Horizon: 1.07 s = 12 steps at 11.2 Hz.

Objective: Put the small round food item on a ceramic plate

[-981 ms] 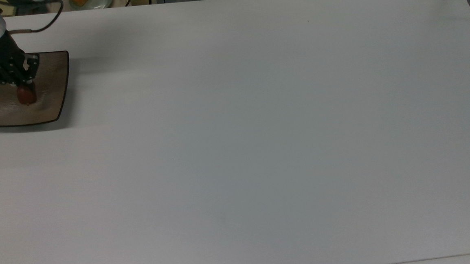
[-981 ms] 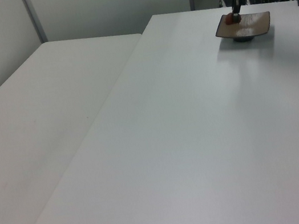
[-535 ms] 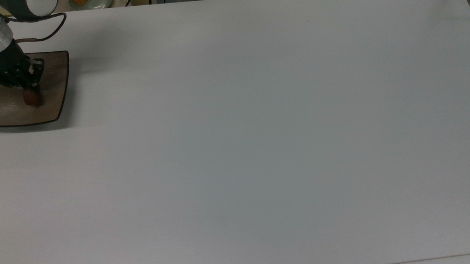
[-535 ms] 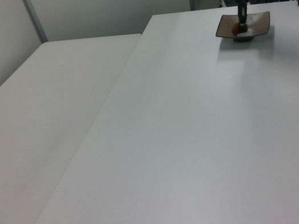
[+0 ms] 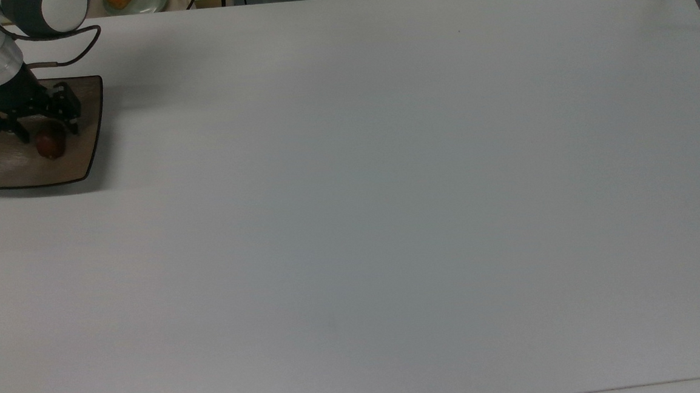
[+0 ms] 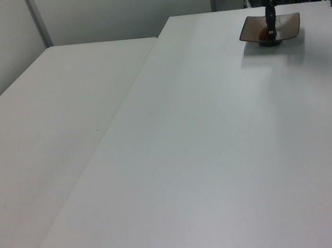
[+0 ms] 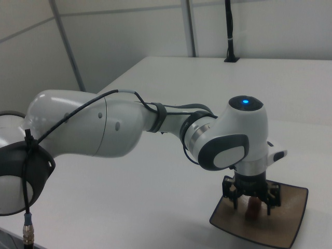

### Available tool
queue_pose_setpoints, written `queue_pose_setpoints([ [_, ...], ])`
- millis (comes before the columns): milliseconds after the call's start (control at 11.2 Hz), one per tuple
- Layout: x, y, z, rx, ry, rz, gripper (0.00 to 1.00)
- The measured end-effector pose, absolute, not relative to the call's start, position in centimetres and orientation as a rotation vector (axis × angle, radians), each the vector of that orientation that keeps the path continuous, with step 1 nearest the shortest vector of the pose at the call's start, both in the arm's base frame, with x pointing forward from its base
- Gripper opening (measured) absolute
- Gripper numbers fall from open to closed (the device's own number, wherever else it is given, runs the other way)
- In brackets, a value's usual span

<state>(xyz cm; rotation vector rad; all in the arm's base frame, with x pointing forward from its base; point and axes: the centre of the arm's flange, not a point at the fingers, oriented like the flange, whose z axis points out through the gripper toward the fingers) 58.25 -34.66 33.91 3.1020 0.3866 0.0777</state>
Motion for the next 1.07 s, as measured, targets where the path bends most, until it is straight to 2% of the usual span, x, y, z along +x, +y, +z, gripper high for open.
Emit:
queue_pose_setpoints([
  [89,58.2,-34.8,33.9,3.102,0.384,0.077,0.99],
  [178,58.0,-35.0,33.9,3.102,0.376,0.076,1.00],
  [713,57.7,-35.7,36.2,3.080,0.357,0.120,1.00],
  [892,58.0,-34.9,38.7,3.073,0.366,0.143,1.00],
  [1070,58.5,-32.3,42.9,3.084,0.408,0.137,1.00],
])
